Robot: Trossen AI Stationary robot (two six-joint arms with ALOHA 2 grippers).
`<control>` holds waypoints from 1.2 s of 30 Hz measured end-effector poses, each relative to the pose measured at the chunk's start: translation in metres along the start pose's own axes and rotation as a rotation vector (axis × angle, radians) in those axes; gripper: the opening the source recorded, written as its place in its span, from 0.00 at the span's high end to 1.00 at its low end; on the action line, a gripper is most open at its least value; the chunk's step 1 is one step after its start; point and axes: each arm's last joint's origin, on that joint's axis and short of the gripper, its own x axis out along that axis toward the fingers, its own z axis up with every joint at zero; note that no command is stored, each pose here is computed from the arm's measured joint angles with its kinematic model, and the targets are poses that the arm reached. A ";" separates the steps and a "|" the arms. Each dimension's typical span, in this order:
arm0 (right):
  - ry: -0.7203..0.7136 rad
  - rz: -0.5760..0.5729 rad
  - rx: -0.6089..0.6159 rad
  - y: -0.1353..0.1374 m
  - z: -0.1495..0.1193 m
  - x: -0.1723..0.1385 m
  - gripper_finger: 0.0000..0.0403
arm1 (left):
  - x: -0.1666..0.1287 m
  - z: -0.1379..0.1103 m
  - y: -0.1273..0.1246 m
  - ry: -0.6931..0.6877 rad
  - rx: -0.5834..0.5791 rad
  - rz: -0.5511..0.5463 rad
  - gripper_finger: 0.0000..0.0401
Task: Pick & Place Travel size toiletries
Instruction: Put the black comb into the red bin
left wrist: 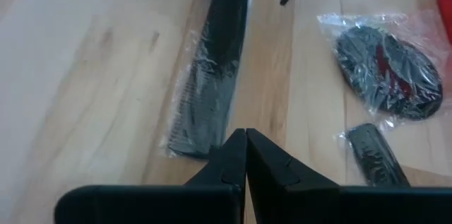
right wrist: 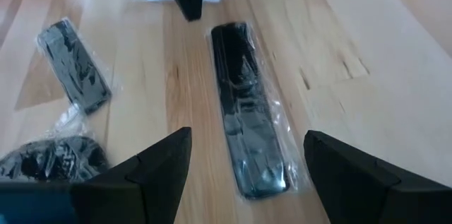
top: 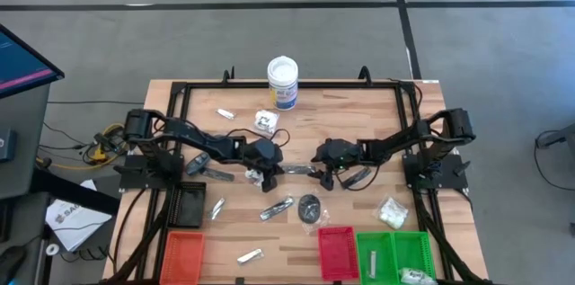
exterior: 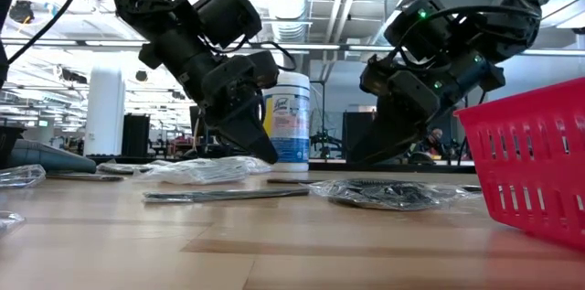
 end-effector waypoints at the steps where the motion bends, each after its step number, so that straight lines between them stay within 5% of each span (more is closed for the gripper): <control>1: -0.004 0.002 -0.001 0.001 0.001 0.000 0.34 | 0.000 -0.001 0.000 0.010 -0.002 -0.004 1.00; 36: 0.008 0.007 -0.009 0.005 0.002 0.001 0.34 | 0.014 -0.005 0.011 0.086 -0.032 0.017 1.00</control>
